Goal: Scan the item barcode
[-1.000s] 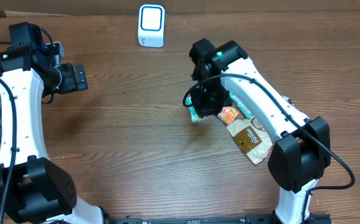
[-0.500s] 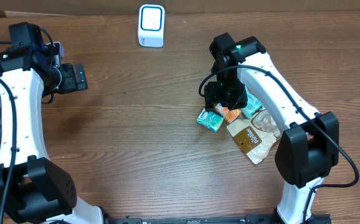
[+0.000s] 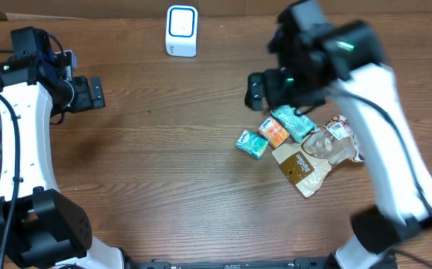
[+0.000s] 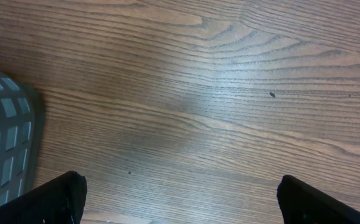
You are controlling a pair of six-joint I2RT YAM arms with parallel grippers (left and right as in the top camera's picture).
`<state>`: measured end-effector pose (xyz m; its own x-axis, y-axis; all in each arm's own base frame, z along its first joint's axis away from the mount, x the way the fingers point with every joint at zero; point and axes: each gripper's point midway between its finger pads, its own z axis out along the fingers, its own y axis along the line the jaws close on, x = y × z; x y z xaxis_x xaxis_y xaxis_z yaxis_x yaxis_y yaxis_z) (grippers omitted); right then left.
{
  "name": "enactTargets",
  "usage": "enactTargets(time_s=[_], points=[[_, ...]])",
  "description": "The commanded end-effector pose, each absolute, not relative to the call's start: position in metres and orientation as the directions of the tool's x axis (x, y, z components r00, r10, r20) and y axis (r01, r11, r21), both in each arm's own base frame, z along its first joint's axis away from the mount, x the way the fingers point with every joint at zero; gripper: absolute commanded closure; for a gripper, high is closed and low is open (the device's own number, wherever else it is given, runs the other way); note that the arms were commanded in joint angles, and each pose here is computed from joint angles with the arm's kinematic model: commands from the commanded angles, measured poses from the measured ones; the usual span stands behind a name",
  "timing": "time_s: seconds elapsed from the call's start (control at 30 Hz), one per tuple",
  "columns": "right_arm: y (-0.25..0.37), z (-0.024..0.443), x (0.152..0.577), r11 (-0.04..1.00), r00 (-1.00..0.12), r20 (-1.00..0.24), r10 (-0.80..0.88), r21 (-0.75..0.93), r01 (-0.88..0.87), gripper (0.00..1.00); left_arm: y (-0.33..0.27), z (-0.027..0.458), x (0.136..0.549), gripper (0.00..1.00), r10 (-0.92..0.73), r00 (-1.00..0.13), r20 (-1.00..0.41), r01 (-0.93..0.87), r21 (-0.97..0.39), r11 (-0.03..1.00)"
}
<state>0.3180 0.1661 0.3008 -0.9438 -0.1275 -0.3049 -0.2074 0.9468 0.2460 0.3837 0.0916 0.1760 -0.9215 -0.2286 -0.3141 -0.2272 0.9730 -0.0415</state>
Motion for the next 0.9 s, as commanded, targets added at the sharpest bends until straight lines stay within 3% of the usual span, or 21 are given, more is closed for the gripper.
enactTargets(time_s=[0.0,0.3,0.87], points=[[0.155,0.356,0.29,0.925,-0.879,-0.461,-0.125,0.265,-0.271,0.0,0.089,0.181,0.388,0.0,-0.196,-0.923,-0.332,-0.196,-0.034,0.98],[0.14,0.398,0.254,0.91,-0.808,-0.581,-0.096,0.277,-0.307,0.0,0.089,0.181,0.388,0.0,-0.196,-0.923,-0.332,-0.196,-0.034,0.98],[0.14,0.395,0.255,0.912,-0.812,-0.575,-0.1,0.274,-0.307,0.0,0.089,0.181,0.388,0.0,-0.196,-0.923,-0.332,-0.196,-0.034,0.98]])
